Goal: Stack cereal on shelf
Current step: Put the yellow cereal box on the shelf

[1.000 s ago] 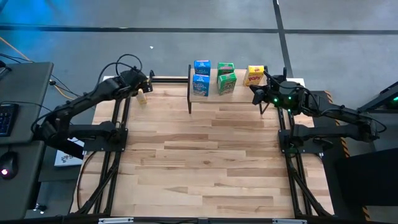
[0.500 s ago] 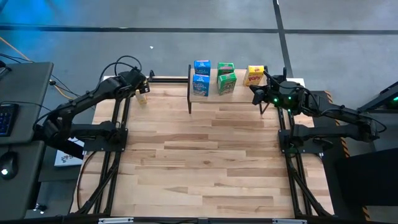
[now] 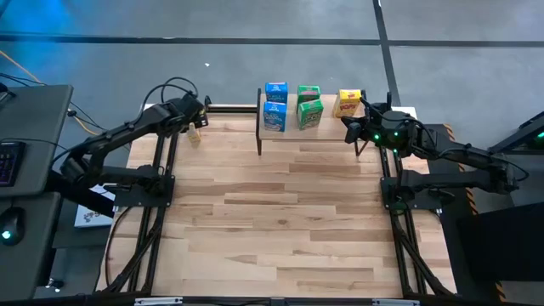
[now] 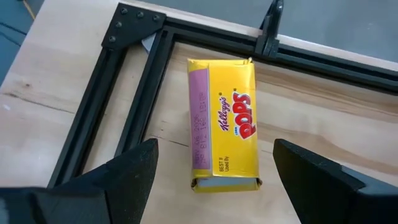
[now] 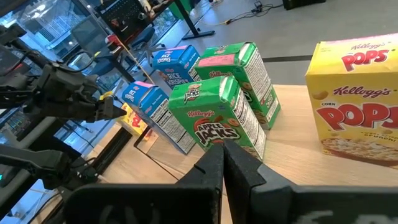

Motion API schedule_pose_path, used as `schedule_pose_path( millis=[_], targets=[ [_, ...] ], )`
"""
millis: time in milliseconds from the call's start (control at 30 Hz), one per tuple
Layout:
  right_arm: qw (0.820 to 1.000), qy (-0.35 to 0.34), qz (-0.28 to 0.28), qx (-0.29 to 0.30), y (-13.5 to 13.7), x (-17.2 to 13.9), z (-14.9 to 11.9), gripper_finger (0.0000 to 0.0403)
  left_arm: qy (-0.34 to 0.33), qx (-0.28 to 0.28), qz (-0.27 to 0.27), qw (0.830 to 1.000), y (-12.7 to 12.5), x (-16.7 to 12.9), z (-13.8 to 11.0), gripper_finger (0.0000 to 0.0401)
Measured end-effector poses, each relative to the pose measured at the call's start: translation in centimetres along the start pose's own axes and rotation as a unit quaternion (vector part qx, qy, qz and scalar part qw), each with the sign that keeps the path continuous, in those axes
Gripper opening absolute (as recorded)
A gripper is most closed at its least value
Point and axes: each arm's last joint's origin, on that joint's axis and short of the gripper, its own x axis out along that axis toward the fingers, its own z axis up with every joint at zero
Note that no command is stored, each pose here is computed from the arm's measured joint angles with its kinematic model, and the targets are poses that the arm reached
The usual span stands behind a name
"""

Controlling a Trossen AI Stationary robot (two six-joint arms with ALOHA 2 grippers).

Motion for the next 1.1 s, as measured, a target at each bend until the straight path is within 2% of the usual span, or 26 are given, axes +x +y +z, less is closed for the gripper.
schedule_pose_path(
  millis=[467,733,1100],
  targets=[
    [1.0,0.0,0.0,0.002,0.0,0.0,0.0,0.0,0.024,-0.014,0.032,0.999,-0.8,1.6,-0.4,0.031],
    [1.0,0.0,0.0,0.001,0.0,0.0,0.0,0.0,0.023,-0.049,0.04,0.998,-0.9,1.9,-0.5,0.031],
    [1.0,0.0,0.0,0.001,0.0,0.0,0.0,0.0,0.051,-0.034,0.053,0.997,-1.6,3.1,-1.0,0.0306]
  ],
)
